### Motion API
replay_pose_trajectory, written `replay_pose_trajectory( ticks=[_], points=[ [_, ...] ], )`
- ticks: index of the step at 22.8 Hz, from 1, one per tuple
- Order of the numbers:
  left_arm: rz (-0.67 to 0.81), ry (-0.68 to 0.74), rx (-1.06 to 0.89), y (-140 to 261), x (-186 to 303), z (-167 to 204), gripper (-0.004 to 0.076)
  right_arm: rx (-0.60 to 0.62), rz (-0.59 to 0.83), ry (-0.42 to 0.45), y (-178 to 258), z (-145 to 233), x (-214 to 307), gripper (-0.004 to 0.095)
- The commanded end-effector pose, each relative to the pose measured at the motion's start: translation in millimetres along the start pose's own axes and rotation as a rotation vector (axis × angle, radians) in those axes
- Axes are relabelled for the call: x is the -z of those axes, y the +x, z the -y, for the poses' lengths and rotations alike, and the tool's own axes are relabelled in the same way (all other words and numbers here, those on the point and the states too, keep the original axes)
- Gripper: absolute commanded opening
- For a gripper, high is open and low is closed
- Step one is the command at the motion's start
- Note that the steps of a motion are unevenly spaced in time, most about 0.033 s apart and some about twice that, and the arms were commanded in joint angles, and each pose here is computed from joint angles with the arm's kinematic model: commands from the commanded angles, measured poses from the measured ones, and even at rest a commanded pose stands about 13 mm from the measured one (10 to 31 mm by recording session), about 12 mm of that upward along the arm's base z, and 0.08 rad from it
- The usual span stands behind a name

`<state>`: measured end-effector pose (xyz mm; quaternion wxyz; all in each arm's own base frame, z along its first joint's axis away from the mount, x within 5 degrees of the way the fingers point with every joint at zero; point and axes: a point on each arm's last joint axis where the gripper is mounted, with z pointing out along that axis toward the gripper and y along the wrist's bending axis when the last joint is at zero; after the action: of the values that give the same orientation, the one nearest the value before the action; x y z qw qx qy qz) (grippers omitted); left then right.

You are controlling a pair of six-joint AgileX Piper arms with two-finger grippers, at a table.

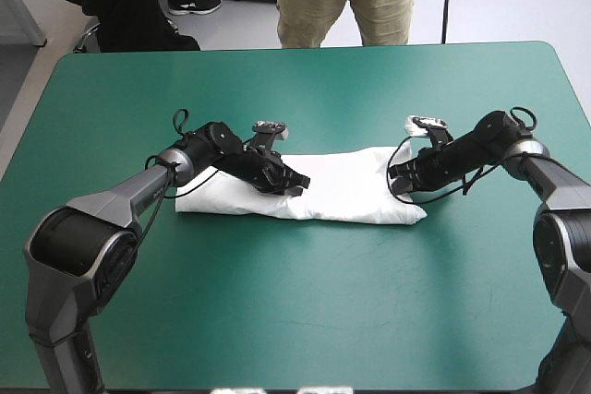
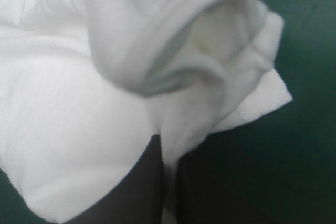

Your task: Fold the cloth

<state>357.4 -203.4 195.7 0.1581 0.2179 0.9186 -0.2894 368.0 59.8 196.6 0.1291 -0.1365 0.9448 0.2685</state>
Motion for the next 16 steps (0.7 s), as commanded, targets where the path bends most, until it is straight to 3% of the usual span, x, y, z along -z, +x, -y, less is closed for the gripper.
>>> replay_pose_trajectory(
  ticks=[1,4,8,16],
  points=[
    [0.093,0.017,-0.033,-12,25,20,-0.0017,0.087,0.164,-0.010,-11,-33,47,-0.0003],
    [0.211,-0.011,-0.097,-20,57,35,-0.0017,0.162,0.243,-0.028,-18,-60,76,-0.0003],
    [0.396,-0.122,-0.264,-18,149,63,-0.0017,0.283,0.279,-0.070,-38,-115,89,-0.0003],
    [0.615,-0.297,-0.353,45,292,103,-0.0017,0.448,0.239,-0.094,-71,-210,58,-0.0003]
  ],
)
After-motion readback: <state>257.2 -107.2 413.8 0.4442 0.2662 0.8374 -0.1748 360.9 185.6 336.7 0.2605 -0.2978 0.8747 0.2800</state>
